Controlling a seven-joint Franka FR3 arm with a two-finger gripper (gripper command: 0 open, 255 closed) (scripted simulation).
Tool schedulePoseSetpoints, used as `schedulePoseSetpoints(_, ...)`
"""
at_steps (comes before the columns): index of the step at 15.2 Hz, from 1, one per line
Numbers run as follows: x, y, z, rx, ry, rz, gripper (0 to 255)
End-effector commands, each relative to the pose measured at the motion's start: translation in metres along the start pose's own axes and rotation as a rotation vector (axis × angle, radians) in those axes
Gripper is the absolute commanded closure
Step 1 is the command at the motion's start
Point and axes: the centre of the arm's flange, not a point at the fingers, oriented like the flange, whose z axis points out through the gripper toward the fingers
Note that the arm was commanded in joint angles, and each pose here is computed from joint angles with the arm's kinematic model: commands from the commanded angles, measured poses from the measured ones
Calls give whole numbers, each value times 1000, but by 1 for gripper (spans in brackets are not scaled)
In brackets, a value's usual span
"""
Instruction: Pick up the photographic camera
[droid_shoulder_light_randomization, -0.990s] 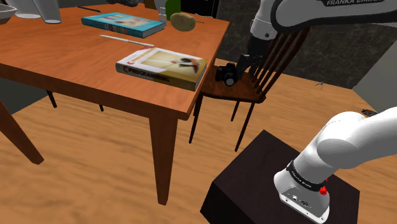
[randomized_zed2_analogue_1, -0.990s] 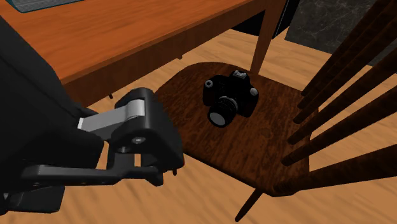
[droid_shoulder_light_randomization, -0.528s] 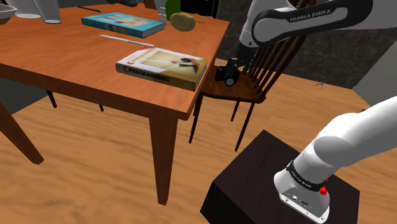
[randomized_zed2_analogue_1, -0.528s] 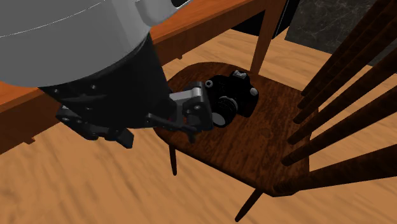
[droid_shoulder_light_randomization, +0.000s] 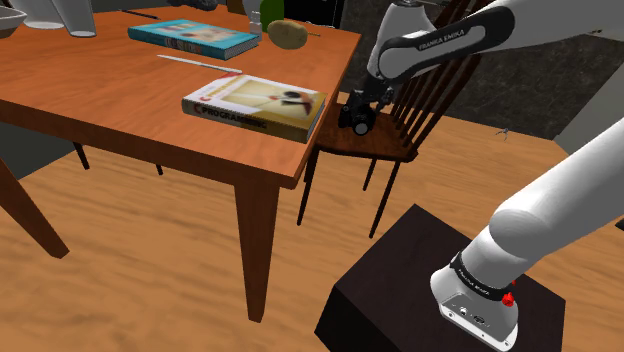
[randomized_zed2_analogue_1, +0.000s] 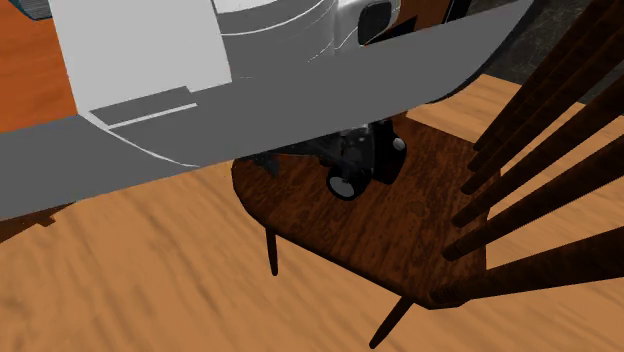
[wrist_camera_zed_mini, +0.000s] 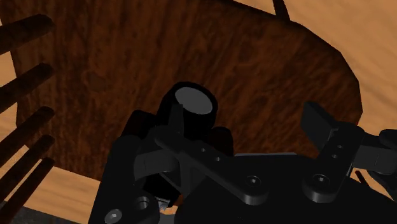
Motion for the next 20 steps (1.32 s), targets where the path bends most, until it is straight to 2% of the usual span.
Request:
schedulePoseSetpoints(1,14,9,14,-11,19,52,0)
schedulePoseSetpoints(8,67,46,59,-50,76,217,0)
schedulePoseSetpoints(17,57,42,97,-50,76,217,0)
schedulePoseSetpoints(18,58,42,98,-50,76,217,255)
schedulePoseSetpoints(20,58,42,97,-50,76,217,255)
